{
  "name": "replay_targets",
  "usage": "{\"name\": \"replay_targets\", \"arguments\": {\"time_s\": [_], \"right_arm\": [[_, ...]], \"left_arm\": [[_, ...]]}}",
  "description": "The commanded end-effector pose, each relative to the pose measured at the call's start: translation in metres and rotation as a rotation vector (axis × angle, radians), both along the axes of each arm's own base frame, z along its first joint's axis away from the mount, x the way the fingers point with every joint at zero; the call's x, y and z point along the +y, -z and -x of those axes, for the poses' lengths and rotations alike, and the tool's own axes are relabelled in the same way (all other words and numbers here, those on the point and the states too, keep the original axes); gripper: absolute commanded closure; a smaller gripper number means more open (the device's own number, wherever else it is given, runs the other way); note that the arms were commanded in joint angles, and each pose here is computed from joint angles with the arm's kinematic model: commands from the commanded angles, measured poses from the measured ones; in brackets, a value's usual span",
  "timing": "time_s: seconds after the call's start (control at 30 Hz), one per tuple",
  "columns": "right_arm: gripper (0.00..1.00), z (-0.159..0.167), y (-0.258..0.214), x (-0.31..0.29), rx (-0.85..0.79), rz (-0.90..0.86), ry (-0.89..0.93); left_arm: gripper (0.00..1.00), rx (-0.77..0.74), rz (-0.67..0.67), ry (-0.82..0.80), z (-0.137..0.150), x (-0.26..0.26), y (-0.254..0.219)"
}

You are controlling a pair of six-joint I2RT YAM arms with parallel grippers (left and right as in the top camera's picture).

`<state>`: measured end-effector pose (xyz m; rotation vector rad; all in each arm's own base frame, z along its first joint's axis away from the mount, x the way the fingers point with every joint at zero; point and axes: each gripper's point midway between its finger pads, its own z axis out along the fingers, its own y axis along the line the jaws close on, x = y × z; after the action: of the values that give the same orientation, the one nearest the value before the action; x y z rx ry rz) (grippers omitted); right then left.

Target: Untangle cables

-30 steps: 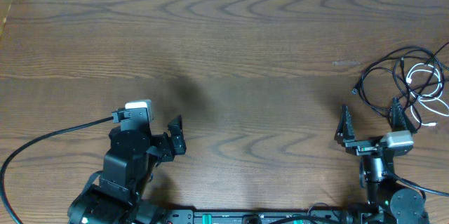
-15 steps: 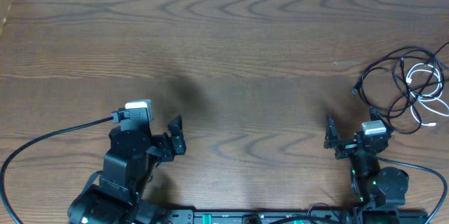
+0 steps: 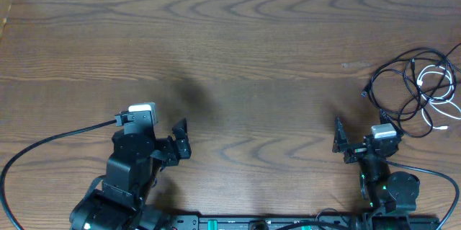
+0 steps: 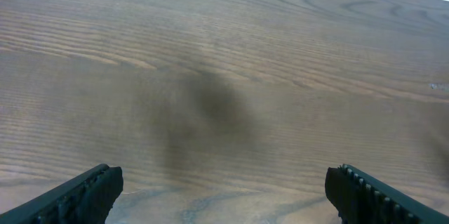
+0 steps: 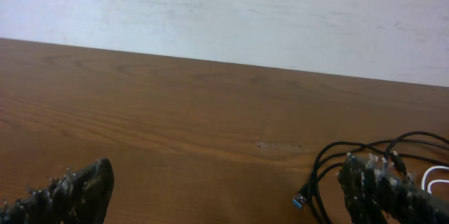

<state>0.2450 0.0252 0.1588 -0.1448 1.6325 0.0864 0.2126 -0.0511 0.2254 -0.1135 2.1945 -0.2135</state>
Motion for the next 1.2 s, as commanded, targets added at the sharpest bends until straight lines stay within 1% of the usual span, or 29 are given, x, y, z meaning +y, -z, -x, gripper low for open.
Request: {"name": "replay_targets", "arguments": {"time_s": [0.0,0.33,0.4,0.47,0.53,0.6,0.73,0.77,0.8,0.93,1.07,1.17], "right_arm": [[0.01,0.001,-0.001,0.004,-0.006,0.015,-0.019],[0.01,0.001,-0.001,0.004,-0.006,0.015,-0.019],[0.01,0.001,-0.001,0.004,-0.006,0.015,-0.019],[0.01,0.001,-0.001,0.004,-0.006,0.015,-0.019],[0.01,0.001,-0.001,0.004,-0.006,0.015,-0.019],[0.01,0.001,-0.001,0.004,-0.006,0.015,-0.019],[0.01,0.001,-0.001,0.004,-0.006,0.015,-0.019],[0.01,0.001,-0.001,0.004,-0.006,0.015,-0.019],[0.01,0.001,-0.001,0.004,-0.006,0.015,-0.019],[0.01,0.001,-0.001,0.004,-0.006,0.015,-0.019],[0.01,0.001,-0.001,0.004,-0.006,0.015,-0.019],[0.01,0.001,-0.001,0.004,-0.006,0.015,-0.019]], "left_arm": [[0.02,-0.003,-0.018,-0.007,0.0,0.003,0.001],[0.02,0.001,-0.02,-0.007,0.0,0.003,0.002],[0.02,0.023,-0.044,-0.016,0.004,0.01,0.009],[0.02,0.026,-0.03,-0.032,0.004,0.014,0.016],[0.02,-0.004,-0.008,-0.022,0.001,0.015,0.026],[0.02,-0.086,0.026,0.008,-0.005,0.013,0.036],[0.02,-0.258,0.094,-0.001,-0.016,0.017,0.049],[0.02,-0.288,0.1,-0.004,-0.017,0.018,0.05],[0.02,-0.355,0.104,-0.018,-0.021,0.022,0.051],[0.02,-0.489,0.1,-0.063,-0.026,0.033,0.051],[0.02,-0.555,0.071,-0.114,-0.031,0.044,0.054],[0.02,-0.562,0.006,-0.089,-0.034,0.044,0.065]]}}
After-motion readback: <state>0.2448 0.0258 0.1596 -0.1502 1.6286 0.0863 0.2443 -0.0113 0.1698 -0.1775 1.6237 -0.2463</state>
